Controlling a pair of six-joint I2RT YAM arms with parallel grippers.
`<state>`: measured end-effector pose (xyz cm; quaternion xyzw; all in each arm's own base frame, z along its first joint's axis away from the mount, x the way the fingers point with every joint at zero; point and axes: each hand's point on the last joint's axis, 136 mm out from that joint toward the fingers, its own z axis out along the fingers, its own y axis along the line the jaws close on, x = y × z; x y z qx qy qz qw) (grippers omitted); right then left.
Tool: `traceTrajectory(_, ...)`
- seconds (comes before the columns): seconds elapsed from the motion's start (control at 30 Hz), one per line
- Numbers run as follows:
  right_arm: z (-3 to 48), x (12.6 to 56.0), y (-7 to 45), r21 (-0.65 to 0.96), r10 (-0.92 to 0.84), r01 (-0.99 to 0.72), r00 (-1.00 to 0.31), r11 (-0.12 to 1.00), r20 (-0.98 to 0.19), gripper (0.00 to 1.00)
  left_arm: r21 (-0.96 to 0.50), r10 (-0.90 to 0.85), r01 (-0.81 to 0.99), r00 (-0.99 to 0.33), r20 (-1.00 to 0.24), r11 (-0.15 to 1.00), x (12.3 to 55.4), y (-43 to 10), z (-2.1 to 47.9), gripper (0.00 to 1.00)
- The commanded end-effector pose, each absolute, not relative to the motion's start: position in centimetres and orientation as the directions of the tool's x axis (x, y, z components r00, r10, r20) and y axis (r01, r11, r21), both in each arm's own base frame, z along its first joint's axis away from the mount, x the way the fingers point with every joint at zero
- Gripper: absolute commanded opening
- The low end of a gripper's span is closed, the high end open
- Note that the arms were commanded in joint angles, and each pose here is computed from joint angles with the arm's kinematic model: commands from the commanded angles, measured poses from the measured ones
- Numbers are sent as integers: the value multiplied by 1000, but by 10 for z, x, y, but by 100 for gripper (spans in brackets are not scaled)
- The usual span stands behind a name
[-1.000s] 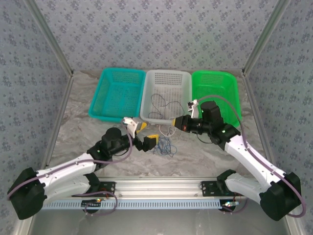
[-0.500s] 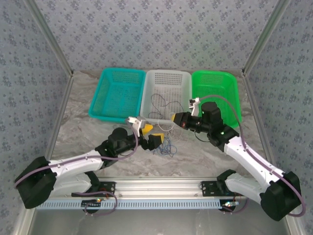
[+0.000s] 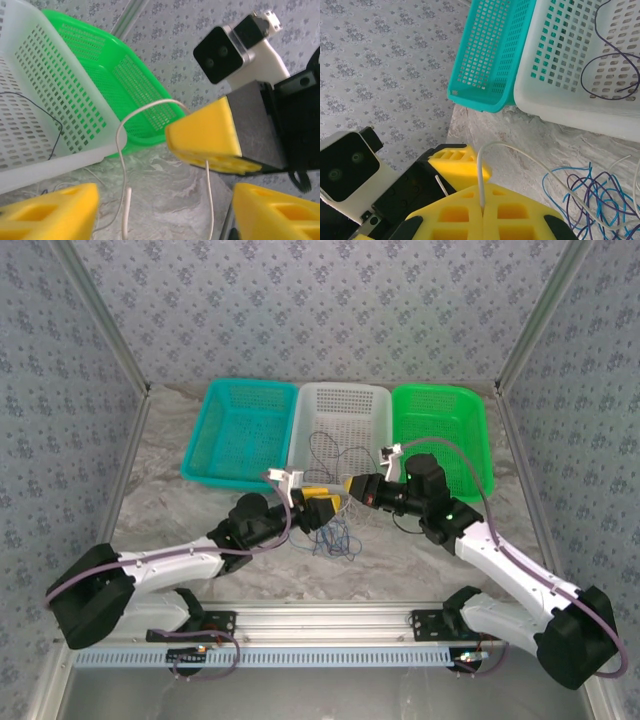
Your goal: Untangle the cables
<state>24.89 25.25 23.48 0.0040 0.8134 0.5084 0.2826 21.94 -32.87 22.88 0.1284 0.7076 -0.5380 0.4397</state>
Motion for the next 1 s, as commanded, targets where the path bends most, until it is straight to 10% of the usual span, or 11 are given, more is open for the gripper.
traceTrajectory(0.0,243,250,252,832,319,-298,-821,468,-474,0,-651,-343,687,-556,-757,323,220,-337,260,38)
traceTrajectory(0.23,230,253,246,812,336,-269,-809,517,-482,16,-612,-337,700,-513,-789,368,221,-329,269,0)
traceTrajectory(0.47,211,251,224,652,269,-273,-749,708,-605,79,-550,-368,715,-417,-831,431,221,-297,308,0)
traceTrajectory(0.97,169,228,259,264,-69,-526,-530,808,-845,87,-548,-430,739,-380,-819,391,212,-284,369,0)
